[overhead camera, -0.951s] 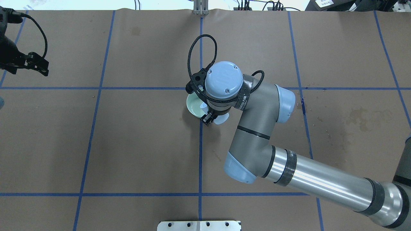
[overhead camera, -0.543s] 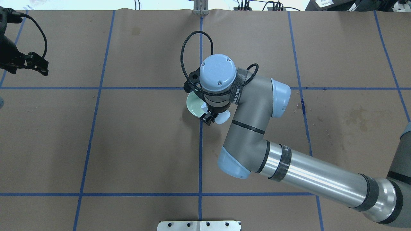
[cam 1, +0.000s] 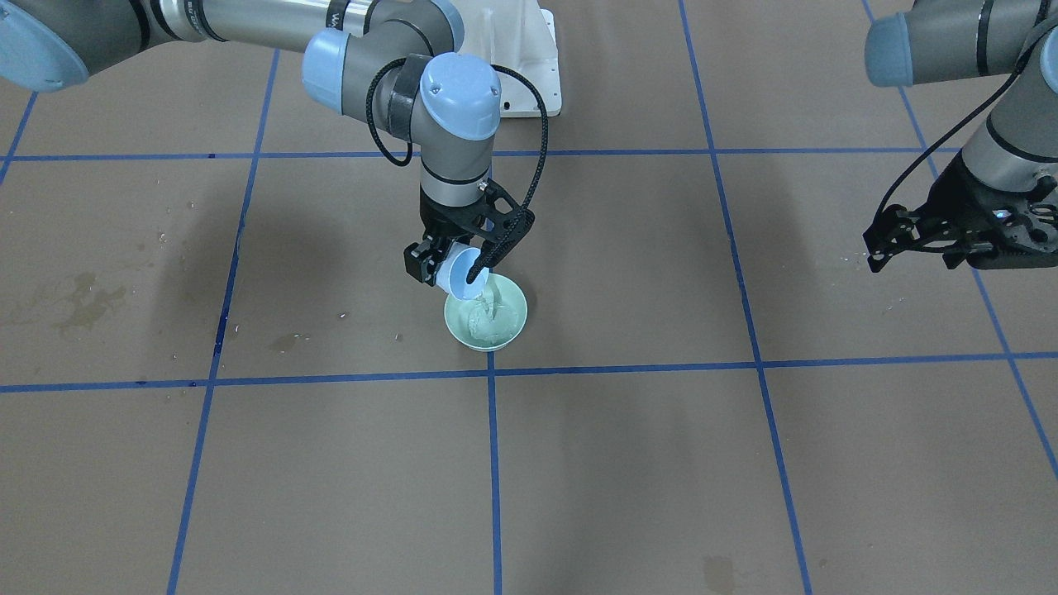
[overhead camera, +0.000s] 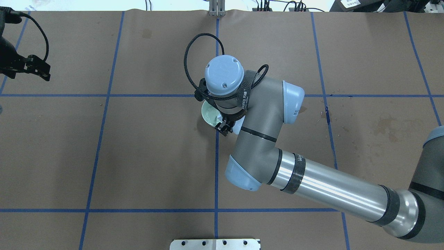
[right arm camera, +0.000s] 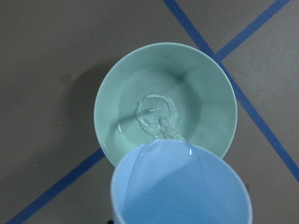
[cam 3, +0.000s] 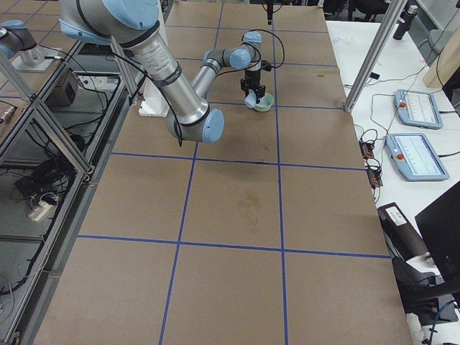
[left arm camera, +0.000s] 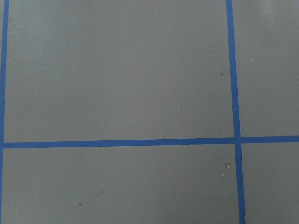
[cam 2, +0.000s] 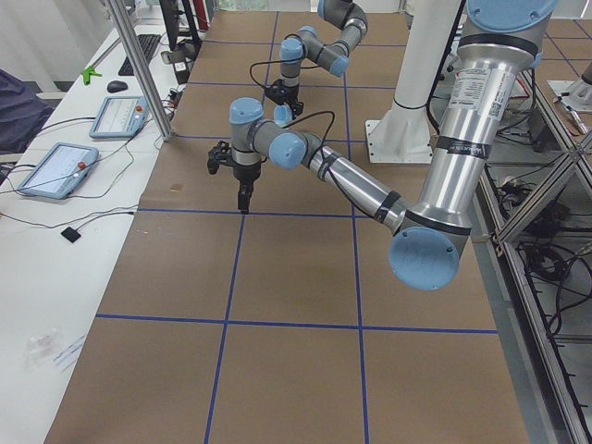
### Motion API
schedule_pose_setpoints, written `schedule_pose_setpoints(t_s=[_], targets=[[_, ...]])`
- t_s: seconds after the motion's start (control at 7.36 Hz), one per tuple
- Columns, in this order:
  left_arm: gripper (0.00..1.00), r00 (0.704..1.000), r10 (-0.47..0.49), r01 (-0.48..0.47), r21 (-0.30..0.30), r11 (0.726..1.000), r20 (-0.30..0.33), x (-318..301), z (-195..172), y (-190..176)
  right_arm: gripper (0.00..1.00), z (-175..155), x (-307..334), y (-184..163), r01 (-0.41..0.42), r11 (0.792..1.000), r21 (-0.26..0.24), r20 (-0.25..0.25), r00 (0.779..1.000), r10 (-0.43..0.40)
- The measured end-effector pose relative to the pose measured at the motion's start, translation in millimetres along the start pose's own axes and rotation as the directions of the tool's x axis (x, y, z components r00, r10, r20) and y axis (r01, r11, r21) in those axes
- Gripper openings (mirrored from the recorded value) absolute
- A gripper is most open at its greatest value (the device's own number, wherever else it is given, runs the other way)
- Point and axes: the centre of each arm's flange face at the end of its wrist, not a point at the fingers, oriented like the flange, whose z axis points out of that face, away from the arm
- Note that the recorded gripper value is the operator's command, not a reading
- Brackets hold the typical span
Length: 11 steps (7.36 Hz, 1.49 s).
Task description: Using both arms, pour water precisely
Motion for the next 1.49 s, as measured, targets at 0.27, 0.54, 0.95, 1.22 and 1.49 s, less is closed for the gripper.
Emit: schedule_pose_setpoints(t_s=[0.27,0.54,0.95,1.22,1.49], targets=[[1.0,1.0,-0.001,0.001,0.0,1.0,0.0,0,0,0,0.0,5,1,0,0.0,1.0,-0.022,-0.008,1.0,0.0],[1.0,1.0,-0.002,0.002,0.0,1.0,0.001,-1,0,0,0.0,1,-2,-4,0.002,0.998,-0.067,-0.022,1.0,-0.003],[1.0,1.0,-0.004,0.004,-0.001,1.0,0.002,-1,0,0,0.0,-6,-7,-19,0.001,0.993,-0.114,-0.039,0.999,-0.005],[1.0,1.0,-0.003,0.003,-0.002,1.0,0.002,-1,1,0,0.0,-12,-12,-34,-0.004,0.99,-0.141,-0.061,0.998,-0.004],[1.0,1.0,-0.003,0.003,-0.002,1.0,0.002,-1,1,0,0.0,-9,-14,-35,-0.005,0.988,-0.152,-0.07,0.998,-0.006]])
